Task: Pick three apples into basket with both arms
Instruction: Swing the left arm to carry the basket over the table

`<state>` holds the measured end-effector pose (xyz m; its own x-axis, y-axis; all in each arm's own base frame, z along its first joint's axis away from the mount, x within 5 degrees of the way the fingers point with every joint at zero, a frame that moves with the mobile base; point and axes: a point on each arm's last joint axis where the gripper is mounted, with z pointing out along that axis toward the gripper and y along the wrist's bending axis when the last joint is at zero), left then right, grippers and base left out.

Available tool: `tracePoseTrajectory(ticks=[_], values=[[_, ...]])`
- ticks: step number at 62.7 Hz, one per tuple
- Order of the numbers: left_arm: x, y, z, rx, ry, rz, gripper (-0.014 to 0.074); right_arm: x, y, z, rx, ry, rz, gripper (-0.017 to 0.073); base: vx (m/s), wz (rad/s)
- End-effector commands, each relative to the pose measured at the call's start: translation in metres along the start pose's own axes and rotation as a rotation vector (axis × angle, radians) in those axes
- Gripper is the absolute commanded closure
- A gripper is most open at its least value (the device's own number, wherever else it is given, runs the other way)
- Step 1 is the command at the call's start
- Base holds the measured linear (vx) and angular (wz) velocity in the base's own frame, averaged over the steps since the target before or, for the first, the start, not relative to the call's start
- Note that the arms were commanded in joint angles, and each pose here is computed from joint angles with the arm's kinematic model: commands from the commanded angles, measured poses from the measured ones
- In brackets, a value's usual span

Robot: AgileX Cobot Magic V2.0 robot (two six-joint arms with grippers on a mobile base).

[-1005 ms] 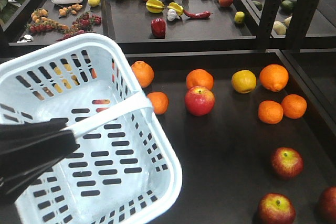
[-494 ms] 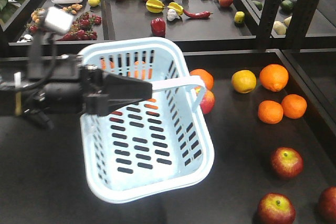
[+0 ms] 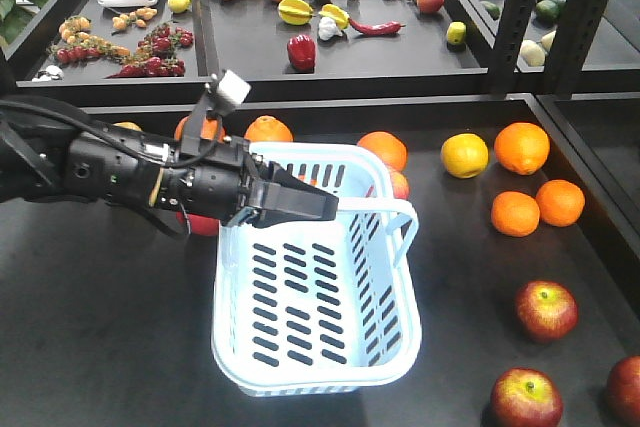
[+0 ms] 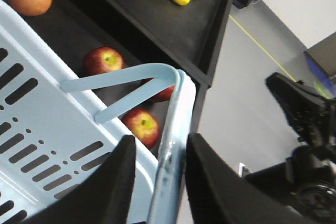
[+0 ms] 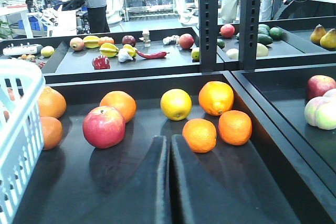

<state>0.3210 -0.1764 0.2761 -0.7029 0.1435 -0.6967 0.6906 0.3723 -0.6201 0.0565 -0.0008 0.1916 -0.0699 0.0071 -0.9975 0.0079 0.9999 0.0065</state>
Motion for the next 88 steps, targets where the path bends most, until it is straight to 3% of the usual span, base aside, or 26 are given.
tracePoseTrajectory(ticks=[1,6,18,40,56,72,88], values=[[-0.019,-0.013,-0.004,0.025,-0.104,0.049,0.0599,-0.002,0.0,0.001,0.0,-0.059,-0.007,0.0564,0.0,0.0],[-0.019,-0.009,-0.002,0.028,-0.115,0.055,0.0599,-0.002,0.0,0.001,0.0,-0.059,-0.007,0.0564,0.0,0.0],[-0.023,-0.008,0.0,0.069,-0.172,-0.002,0.0599,-0.002,0.0,0.001,0.0,-0.059,-0.007,0.0564,0.0,0.0],[-0.018,-0.007,0.001,0.064,-0.128,0.048,0.0599,-0.002,0.0,0.001,0.0,-0.059,-0.007,0.0564,0.0,0.0],[-0.013,0.002,0.008,0.087,-0.106,0.005,0.057,-0.002,0.0,0.001,0.0,-0.059,-0.007,0.0564,0.0,0.0],[-0.014,0.001,0.008,0.099,-0.121,-0.008,0.0412,-0.002,0.0,0.001,0.0,-0.059,-0.007,0.0564,0.0,0.0],[-0.014,0.0,0.008,0.116,-0.115,-0.007,0.0129,-0.002,0.0,0.001,0.0,-0.059,-0.007,0.0564,0.0,0.0]])
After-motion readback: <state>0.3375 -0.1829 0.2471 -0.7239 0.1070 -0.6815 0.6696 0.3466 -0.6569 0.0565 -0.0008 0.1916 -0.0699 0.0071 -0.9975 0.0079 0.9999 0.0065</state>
